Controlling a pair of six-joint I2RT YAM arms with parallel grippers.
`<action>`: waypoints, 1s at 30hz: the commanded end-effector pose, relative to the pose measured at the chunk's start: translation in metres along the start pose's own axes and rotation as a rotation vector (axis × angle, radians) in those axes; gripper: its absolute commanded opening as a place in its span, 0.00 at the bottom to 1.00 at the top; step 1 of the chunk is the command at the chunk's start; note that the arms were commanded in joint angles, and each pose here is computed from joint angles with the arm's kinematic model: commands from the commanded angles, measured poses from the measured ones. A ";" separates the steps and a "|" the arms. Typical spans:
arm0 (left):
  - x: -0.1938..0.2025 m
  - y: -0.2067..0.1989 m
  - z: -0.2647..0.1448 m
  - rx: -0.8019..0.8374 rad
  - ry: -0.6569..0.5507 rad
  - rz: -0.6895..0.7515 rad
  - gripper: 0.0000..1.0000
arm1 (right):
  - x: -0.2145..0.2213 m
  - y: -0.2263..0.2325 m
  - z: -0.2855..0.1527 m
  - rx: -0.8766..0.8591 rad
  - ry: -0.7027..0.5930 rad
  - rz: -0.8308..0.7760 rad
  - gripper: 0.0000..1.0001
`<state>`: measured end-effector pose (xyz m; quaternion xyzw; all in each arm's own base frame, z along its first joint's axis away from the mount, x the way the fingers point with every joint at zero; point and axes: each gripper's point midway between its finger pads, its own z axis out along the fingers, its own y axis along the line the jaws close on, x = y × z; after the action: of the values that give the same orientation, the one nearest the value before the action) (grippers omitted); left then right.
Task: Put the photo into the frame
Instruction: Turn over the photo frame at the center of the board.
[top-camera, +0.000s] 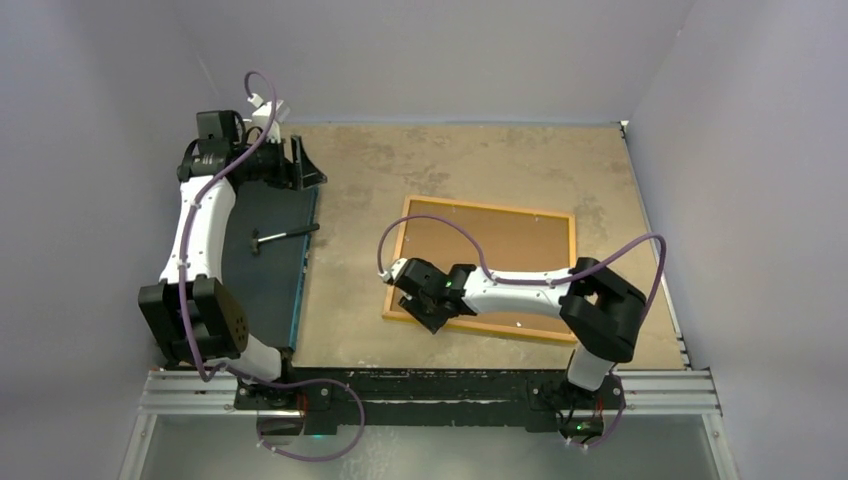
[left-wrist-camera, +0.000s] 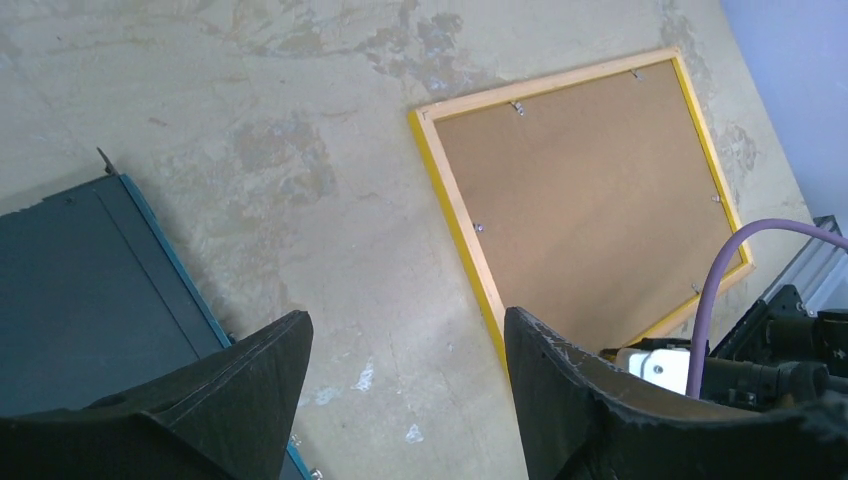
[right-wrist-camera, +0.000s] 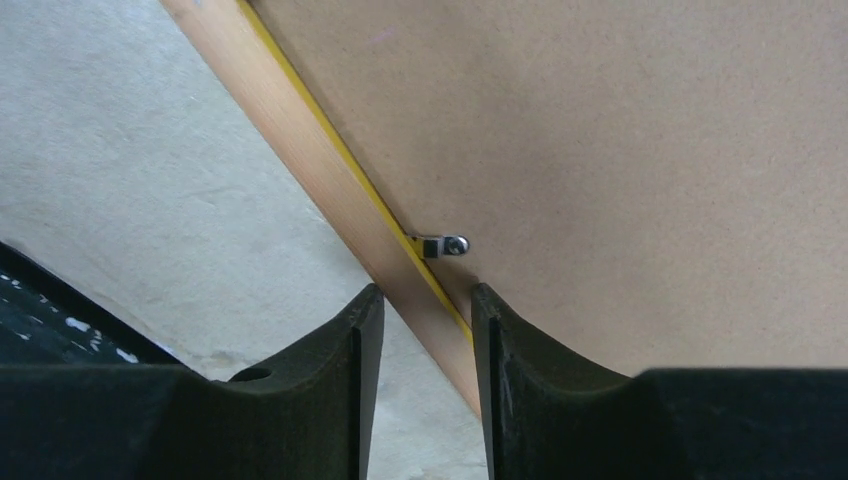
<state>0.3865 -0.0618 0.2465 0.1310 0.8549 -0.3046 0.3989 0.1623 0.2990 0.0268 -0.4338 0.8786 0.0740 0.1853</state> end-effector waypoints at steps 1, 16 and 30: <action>-0.022 -0.014 -0.023 -0.021 -0.080 0.089 0.69 | 0.000 -0.002 0.005 0.066 0.003 -0.007 0.38; 0.014 -0.070 -0.043 0.222 -0.187 0.533 0.73 | -0.097 0.004 -0.017 0.146 -0.210 -0.077 0.00; 0.128 -0.067 -0.055 0.240 -0.036 1.217 0.71 | -0.214 -0.004 -0.105 -0.132 -0.490 0.030 0.00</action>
<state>0.2500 -0.0840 0.2033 0.5421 0.6644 -0.1968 0.4753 0.2434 0.4160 0.1475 -0.4218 0.8291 0.1620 0.3294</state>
